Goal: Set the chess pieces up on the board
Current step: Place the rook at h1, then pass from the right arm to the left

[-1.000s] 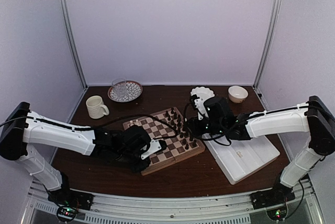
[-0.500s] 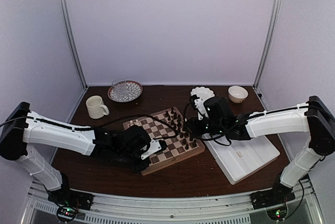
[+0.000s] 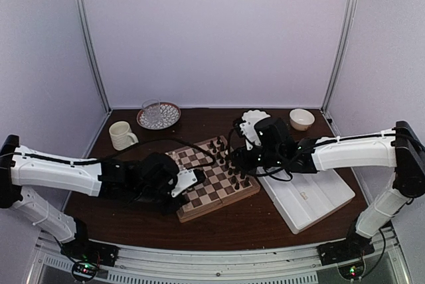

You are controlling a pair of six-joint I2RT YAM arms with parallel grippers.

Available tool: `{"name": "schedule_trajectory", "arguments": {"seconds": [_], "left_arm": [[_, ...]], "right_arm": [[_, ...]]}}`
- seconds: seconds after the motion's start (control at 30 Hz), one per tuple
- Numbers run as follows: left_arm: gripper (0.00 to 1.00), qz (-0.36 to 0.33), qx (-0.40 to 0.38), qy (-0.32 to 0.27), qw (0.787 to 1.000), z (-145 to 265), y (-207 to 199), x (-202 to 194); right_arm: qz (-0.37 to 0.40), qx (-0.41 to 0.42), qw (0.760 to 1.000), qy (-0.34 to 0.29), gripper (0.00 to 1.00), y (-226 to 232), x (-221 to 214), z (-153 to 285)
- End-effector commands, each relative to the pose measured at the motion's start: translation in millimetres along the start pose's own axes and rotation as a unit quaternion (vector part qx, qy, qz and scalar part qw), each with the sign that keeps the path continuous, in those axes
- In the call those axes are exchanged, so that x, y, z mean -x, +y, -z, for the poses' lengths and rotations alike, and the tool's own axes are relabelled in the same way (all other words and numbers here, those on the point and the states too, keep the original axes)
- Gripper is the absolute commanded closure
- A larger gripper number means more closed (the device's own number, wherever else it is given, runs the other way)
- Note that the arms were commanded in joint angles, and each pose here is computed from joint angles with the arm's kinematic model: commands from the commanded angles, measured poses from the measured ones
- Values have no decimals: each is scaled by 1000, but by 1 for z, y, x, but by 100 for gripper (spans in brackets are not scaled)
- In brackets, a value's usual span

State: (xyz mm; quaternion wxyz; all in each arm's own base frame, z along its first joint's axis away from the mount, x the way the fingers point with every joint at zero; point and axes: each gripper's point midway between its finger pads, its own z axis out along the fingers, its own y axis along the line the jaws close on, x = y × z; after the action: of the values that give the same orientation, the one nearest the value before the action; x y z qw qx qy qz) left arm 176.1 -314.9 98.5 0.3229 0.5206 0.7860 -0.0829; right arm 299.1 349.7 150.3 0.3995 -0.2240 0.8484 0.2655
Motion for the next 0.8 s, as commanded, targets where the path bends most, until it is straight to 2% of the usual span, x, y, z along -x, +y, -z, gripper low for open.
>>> {"name": "schedule_trajectory", "arguments": {"seconds": [0.0, 0.13, 0.27, 0.3, 0.37, 0.43, 0.57, 0.77], "left_arm": [[64, 19, 12, -68, 997, 26, 8, 15], [57, 24, 24, -136, 990, 50, 15, 23], [52, -11, 24, -224, 974, 69, 13, 31], [48, -21, 21, -250, 968, 74, 11, 33], [35, -48, 9, -300, 953, 87, 3, 35], [30, -69, 2, -336, 939, 95, -3, 34], [27, -97, 11, -364, 926, 99, -6, 30], [37, -155, -6, -402, 902, 99, -23, 26]], "right_arm": [[44, 75, 996, 11, 100, 51, 21, 21], [60, 160, 985, 36, 100, 85, 17, 29], [65, 269, 959, 59, 100, 127, 7, 39], [70, 288, 953, 64, 100, 137, 4, 42], [86, 310, 944, 78, 100, 152, -4, 46], [101, 324, 936, 90, 100, 165, -10, 48], [113, 351, 923, 111, 100, 181, -23, 49], [123, 372, 909, 143, 100, 196, -42, 44]]}}
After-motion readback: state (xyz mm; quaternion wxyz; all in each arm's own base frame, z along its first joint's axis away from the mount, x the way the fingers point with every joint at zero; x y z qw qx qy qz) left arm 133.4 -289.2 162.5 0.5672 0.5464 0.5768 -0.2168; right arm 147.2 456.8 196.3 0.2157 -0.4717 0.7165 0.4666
